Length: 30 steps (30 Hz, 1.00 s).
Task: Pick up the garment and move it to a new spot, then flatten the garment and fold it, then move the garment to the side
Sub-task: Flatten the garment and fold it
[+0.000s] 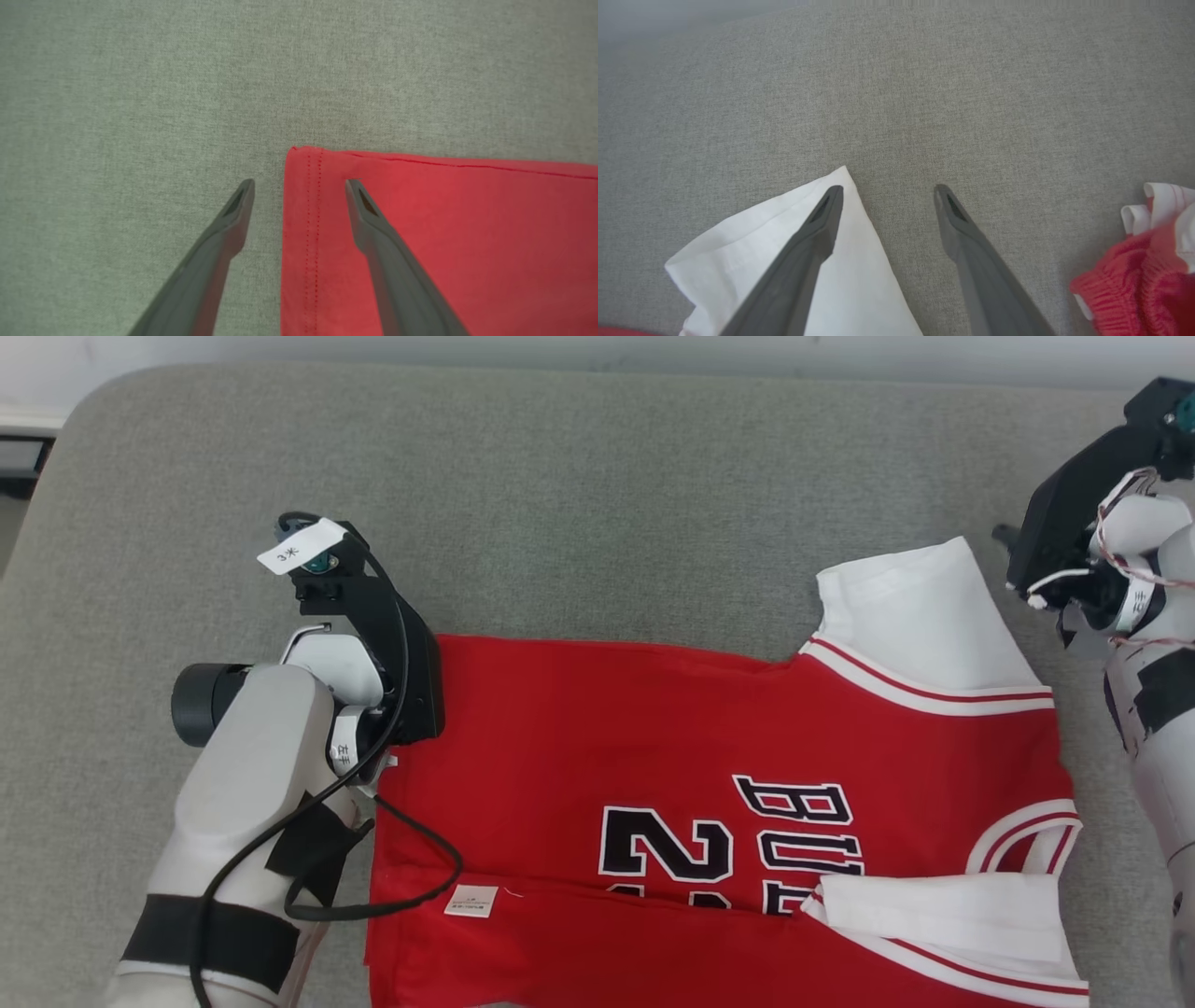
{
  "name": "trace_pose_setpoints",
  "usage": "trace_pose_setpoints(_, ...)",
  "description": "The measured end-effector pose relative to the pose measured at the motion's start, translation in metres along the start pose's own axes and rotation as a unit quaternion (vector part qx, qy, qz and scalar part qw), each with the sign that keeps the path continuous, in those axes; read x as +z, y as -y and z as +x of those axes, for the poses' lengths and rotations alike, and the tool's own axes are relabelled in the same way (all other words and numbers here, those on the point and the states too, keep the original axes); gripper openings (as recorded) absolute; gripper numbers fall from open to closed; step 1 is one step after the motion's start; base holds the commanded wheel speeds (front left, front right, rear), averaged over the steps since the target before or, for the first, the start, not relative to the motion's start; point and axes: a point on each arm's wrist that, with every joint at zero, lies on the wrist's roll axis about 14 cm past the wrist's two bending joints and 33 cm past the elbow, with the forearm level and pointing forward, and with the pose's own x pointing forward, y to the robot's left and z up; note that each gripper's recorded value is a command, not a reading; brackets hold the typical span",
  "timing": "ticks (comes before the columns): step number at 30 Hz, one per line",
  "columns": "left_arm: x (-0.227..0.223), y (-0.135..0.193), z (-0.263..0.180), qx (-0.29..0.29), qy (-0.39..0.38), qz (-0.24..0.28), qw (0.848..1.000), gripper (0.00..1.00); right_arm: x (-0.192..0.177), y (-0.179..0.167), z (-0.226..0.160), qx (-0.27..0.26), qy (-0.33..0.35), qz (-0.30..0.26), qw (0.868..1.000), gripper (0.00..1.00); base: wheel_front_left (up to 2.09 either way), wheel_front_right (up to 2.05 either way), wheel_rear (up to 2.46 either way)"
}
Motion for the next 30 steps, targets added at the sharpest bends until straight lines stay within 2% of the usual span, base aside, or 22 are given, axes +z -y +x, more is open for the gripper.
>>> trace_pose_setpoints(4,-0.003,-0.005,0.005,0.004,-0.008,0.0,1.0,1.0,0.007,-0.011,0.009,0.007,-0.001,-0.002,1.0,1.0,0.0,0.0,0.0)
trace_pose_setpoints(9,-0.004,-0.012,0.008,0.007,-0.008,-0.001,1.0,1.0,-0.011,-0.023,0.026,0.012,-0.032,-0.009,0.999,1.0,0.0,0.0,0.0)
trace_pose_setpoints(13,-0.007,-0.005,0.01,-0.007,-0.011,-0.001,1.0,1.0,-0.019,-0.037,0.032,0.023,-0.043,-0.012,0.999,1.0,0.0,0.0,0.0)
trace_pose_setpoints(14,-0.007,-0.002,0.01,-0.01,-0.011,0.002,1.0,1.0,-0.02,-0.035,0.033,0.021,-0.045,-0.012,0.999,0.96,0.0,0.0,0.0)
trace_pose_setpoints(15,-0.007,0.0,0.01,-0.015,-0.01,-0.001,1.0,1.0,-0.022,-0.034,0.034,0.019,-0.047,-0.012,0.999,0.84,0.0,0.0,0.0)
trace_pose_setpoints(17,-0.007,0.002,0.01,-0.02,-0.007,-0.004,1.0,1.0,-0.024,-0.031,0.035,0.016,-0.05,-0.012,0.999,0.66,0.0,0.0,0.0)
trace_pose_setpoints(18,-0.007,0.004,0.01,-0.022,-0.008,-0.002,1.0,1.0,-0.023,-0.031,0.035,0.015,-0.049,-0.012,0.999,0.65,0.0,0.0,0.0)
trace_pose_setpoints(21,-0.007,0.01,0.01,-0.03,-0.006,0.006,1.0,1.0,-0.017,-0.029,0.036,0.012,-0.04,-0.012,0.999,0.71,0.0,0.0,0.0)
trace_pose_setpoints(23,-0.004,0.013,0.009,-0.036,-0.002,0.004,0.999,1.0,-0.014,-0.024,0.038,0.007,-0.035,-0.012,0.999,0.81,0.0,0.0,0.0)
trace_pose_setpoints(25,0.001,0.013,0.008,-0.037,0.003,0.004,0.999,1.0,-0.012,-0.02,0.04,0.002,-0.033,-0.013,0.999,0.83,0.0,0.0,0.0)
trace_pose_setpoints(28,0.001,0.014,0.01,-0.037,0.005,0.006,0.999,1.0,-0.011,-0.024,0.044,0.005,-0.033,-0.013,0.999,0.75,0.0,0.0,0.0)
trace_pose_setpoints(30,-0.002,0.012,0.013,-0.034,0.0,0.002,0.999,1.0,-0.013,-0.028,0.048,0.008,-0.036,-0.014,0.999,0.55,0.0,0.0,0.0)
